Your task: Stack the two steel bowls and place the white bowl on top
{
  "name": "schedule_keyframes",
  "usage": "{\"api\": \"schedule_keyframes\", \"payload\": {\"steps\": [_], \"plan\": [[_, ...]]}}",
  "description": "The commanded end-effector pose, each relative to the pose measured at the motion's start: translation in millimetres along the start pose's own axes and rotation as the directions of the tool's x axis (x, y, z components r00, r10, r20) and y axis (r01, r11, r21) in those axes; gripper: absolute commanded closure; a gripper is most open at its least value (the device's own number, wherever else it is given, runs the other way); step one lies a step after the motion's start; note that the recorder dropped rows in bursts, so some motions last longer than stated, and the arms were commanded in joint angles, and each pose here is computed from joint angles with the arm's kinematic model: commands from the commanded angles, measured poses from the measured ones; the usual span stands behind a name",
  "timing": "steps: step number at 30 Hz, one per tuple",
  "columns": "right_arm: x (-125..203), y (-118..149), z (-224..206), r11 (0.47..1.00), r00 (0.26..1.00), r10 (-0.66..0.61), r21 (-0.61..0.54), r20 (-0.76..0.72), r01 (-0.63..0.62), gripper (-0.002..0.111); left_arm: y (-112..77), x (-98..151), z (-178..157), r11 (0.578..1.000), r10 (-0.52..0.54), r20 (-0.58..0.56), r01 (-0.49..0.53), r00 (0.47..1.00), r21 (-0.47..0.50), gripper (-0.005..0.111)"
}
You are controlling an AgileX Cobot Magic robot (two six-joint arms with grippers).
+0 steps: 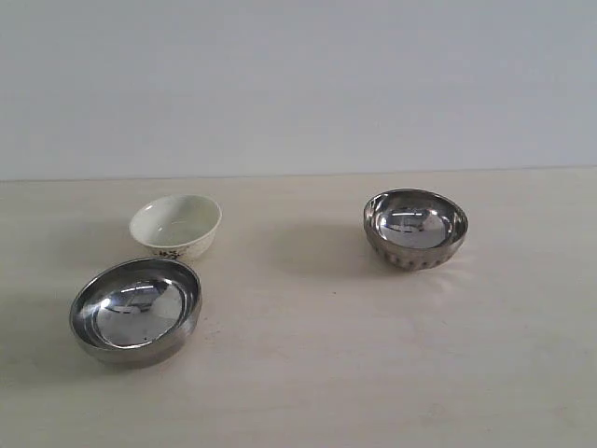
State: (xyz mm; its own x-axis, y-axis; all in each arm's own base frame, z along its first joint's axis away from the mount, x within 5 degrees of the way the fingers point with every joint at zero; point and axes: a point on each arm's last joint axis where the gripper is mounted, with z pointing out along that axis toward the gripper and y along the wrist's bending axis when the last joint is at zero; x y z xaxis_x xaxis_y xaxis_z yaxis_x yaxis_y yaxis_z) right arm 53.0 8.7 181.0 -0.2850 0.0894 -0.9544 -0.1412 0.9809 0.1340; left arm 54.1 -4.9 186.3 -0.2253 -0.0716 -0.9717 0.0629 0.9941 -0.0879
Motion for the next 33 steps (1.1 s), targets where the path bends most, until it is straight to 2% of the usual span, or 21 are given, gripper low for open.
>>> {"api": "schedule_keyframes", "payload": {"steps": [1, 10, 12, 13, 15, 17, 19, 33], "plan": [[-1.4, -0.3, -0.5, 1.000, 1.000, -0.001, 0.005, 0.018, 0.001, 0.108, 0.3, 0.9, 0.2, 1.000, 0.000, 0.002, 0.000, 1.000, -0.003, 0.103], [-1.2, -0.3, -0.5, 1.000, 1.000, 0.001, 0.005, 0.015, -0.001, 0.108, 0.3, 0.9, 0.2, 1.000, 0.000, 0.002, 0.000, 1.000, -0.003, 0.103], [-0.5, 0.8, -0.5, 0.998, 0.998, 0.055, -0.007, 0.007, -0.055, 0.108, 0.3, 0.9, 0.2, 1.000, 0.000, 0.002, 0.000, 1.000, -0.003, 0.103], [-0.2, 2.5, -0.5, 0.990, 0.990, 0.142, -0.025, 0.000, -0.141, 0.108, 0.3, 0.9, 0.2, 1.000, 0.000, 0.002, 0.000, 1.000, -0.003, 0.103], [-0.2, 7.1, -0.7, 0.927, 0.930, 0.367, -0.072, -0.024, -0.368, 0.108, 0.3, 0.9, 0.2, 1.000, 0.000, 0.002, 0.000, 1.000, -0.003, 0.103], [-0.7, 11.6, -1.2, 0.812, 0.819, 0.570, -0.108, -0.064, -0.573, 0.108, 0.3, 0.9, 0.2, 1.000, 0.000, 0.002, 0.000, 1.000, -0.003, 0.103], [-1.2, 14.0, -1.5, 0.747, 0.757, 0.648, -0.124, -0.088, -0.653, 0.108, 0.3, 0.9, 0.2, 1.000, 0.000, 0.002, 0.000, 1.000, -0.003, 0.103], [-13.4, 11.4, -2.2, 0.726, 0.736, 0.677, -0.191, 0.027, -0.661, 0.108, 0.3, 0.9, 0.2, 1.000, 0.000, 0.002, 0.000, 1.000, -0.003, 0.103]]}}
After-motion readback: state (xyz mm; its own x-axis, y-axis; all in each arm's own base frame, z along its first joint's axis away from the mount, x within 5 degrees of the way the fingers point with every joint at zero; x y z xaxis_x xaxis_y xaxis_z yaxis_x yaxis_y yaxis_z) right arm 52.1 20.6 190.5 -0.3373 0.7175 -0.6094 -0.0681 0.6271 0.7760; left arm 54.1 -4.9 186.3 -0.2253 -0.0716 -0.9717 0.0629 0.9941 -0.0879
